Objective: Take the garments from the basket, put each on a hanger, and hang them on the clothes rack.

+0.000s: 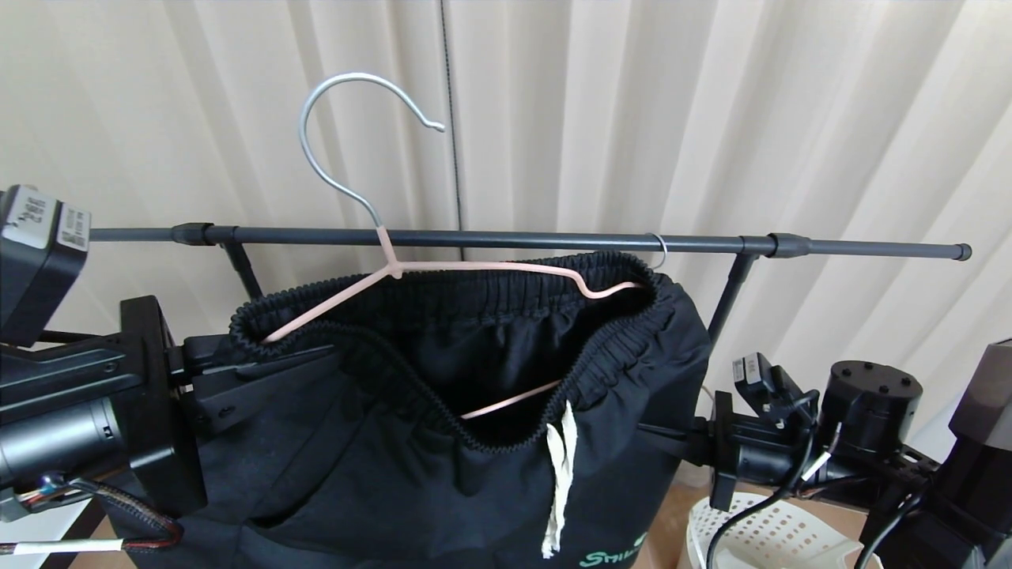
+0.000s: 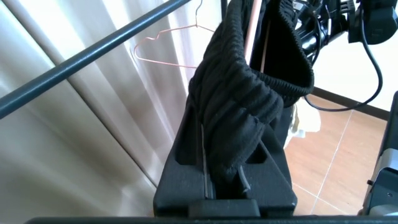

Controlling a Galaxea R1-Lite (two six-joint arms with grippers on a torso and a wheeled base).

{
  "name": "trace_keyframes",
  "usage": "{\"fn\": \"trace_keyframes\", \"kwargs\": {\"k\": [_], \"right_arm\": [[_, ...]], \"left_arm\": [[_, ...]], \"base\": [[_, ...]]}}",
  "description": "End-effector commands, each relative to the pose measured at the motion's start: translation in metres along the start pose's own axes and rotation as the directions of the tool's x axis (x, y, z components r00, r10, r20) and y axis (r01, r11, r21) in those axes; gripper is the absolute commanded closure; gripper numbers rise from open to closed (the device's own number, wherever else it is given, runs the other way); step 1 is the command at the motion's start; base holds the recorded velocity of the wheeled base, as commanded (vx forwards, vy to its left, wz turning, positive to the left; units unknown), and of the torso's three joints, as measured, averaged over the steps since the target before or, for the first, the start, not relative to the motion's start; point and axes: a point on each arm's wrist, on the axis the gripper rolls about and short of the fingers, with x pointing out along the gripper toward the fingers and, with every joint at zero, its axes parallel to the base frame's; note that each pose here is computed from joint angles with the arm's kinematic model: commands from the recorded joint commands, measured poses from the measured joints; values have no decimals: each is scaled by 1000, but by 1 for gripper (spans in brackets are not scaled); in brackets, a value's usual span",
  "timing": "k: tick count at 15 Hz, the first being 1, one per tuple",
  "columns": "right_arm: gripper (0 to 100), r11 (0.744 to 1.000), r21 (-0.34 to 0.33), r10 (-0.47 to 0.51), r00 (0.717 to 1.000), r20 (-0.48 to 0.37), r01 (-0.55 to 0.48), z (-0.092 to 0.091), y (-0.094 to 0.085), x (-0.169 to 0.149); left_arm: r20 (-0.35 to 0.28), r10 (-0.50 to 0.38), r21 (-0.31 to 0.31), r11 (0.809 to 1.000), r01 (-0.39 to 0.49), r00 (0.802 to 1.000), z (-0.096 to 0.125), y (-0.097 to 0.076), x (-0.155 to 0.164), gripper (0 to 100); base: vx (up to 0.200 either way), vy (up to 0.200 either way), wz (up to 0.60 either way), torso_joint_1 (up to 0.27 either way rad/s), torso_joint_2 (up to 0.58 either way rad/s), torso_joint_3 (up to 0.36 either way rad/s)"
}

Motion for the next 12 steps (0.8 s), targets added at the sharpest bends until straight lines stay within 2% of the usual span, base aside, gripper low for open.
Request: {"fn": "trace_keyframes", "kwargs": {"k": [1,2,5,12], "right_arm": [[100,1000,-10,2,1000,8,-2,4,3,-2],[0,1000,-11,3,1000,9,-3,4,4,-3],[0,999,-36,2,1000,28,-1,11,8,-7],[0,996,-88,1,997,78,6,28,15,-15]], "left_arm": [[-2,1,-2,1000,-1,1000,-1,0,0,100],[-4,1,-5,1000,-1,1000,-1,0,0,100],[-14,21,-30,999,-22,1000,-4,3,-2,100],[-45,36,-46,998,-38,998,-13,3,-3,100]], "base": [[0,0,0,0,0,0],[0,0,0,0,0,0],[0,0,0,0,0,0],[0,0,0,0,0,0]]}}
